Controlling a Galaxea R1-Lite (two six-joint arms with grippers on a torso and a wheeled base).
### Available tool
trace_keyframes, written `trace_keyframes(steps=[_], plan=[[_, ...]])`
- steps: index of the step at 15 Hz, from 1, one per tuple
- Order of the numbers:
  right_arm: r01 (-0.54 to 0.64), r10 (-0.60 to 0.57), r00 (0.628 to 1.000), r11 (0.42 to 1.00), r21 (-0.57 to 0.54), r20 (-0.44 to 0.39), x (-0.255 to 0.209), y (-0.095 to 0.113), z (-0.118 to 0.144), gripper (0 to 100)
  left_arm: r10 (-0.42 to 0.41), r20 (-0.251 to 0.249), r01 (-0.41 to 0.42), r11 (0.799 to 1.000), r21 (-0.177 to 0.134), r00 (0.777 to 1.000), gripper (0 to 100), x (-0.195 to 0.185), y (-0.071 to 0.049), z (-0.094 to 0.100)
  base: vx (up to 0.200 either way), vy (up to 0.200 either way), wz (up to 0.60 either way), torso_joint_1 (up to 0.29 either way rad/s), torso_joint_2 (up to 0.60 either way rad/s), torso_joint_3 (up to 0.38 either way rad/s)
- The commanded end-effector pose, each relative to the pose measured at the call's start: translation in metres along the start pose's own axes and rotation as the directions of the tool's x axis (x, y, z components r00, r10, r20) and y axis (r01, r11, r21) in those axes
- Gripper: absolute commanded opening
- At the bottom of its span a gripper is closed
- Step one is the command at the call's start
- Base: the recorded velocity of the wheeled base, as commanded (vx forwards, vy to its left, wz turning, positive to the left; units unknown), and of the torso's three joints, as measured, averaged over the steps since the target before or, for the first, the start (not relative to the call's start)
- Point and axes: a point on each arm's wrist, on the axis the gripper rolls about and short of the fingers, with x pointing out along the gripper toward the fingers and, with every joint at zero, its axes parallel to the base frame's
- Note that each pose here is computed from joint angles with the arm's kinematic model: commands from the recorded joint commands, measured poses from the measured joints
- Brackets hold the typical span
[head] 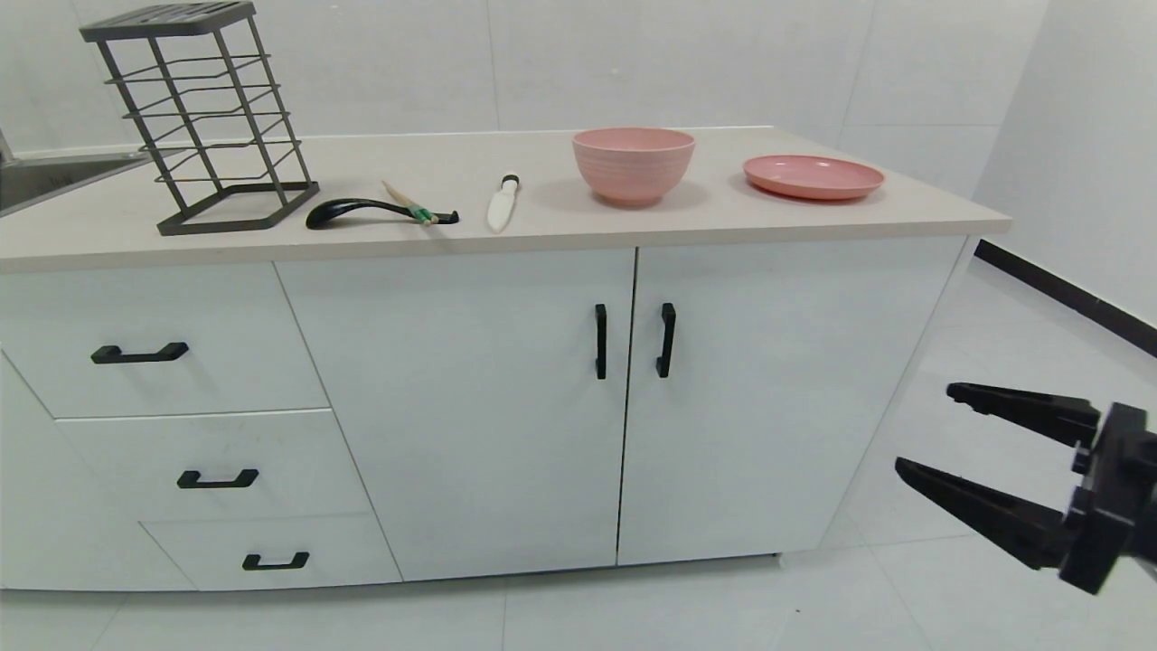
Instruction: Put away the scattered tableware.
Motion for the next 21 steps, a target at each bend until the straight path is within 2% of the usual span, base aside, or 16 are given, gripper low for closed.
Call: trace_keyframes(steps=[1, 6, 7, 10, 16, 19, 21], plan=[[-0.054, 0.055, 0.995, 0.998, 0.011, -0.079, 0.038, -0.011, -0.017, 100, 0.001, -0.001, -0.001, 1.000, 0.000, 1.000, 100, 0.000, 0.000, 0.000, 0.000, 0.000, 0.00, 0.000, 0.00, 0.000], [-0.206, 0.203, 0.975, 0.978, -0.027, -0.084, 0.087, -0.023, -0.044, 100, -0.002, -0.001, 0.002, 1.000, 0.016, 1.000, 100, 0.000, 0.000, 0.000, 0.000, 0.000, 0.00, 0.000, 0.00, 0.000], [-0.259, 0.257, 0.963, 0.966, -0.025, -0.077, 0.096, -0.024, -0.051, 100, -0.002, -0.001, 0.002, 1.000, 0.016, 1.000, 100, 0.000, 0.000, 0.000, 0.000, 0.000, 0.00, 0.000, 0.00, 0.000], [-0.319, 0.317, 0.948, 0.947, -0.046, -0.038, 0.119, -0.031, -0.055, 100, -0.009, 0.000, 0.009, 1.000, 0.019, 1.000, 100, 0.000, 0.000, 0.000, 0.000, 0.000, 0.00, 0.000, 0.00, 0.000], [-0.317, 0.316, 0.949, 0.944, -0.097, -0.025, 0.198, -0.058, -0.070, 100, -0.037, 0.002, 0.037, 0.999, 0.014, 0.999, 100, 0.000, -0.001, 0.000, 0.000, 0.000, 0.00, 0.000, 0.00, 0.000], [-0.321, 0.325, 0.946, 0.938, -0.129, 0.012, 0.232, -0.065, -0.076, 100, -0.040, -0.001, 0.040, 0.999, 0.003, 0.999, 100, 0.000, -0.001, 0.000, 0.000, 0.000, 0.00, 0.000, 0.00, 0.000], [-0.334, 0.341, 0.940, 0.930, -0.156, 0.024, 0.233, -0.059, -0.075, 100, -0.055, 0.001, 0.055, 0.998, 0.013, 0.998, 100, 0.000, -0.001, 0.000, 0.000, 0.000, 0.00, 0.000, 0.00, 0.000]])
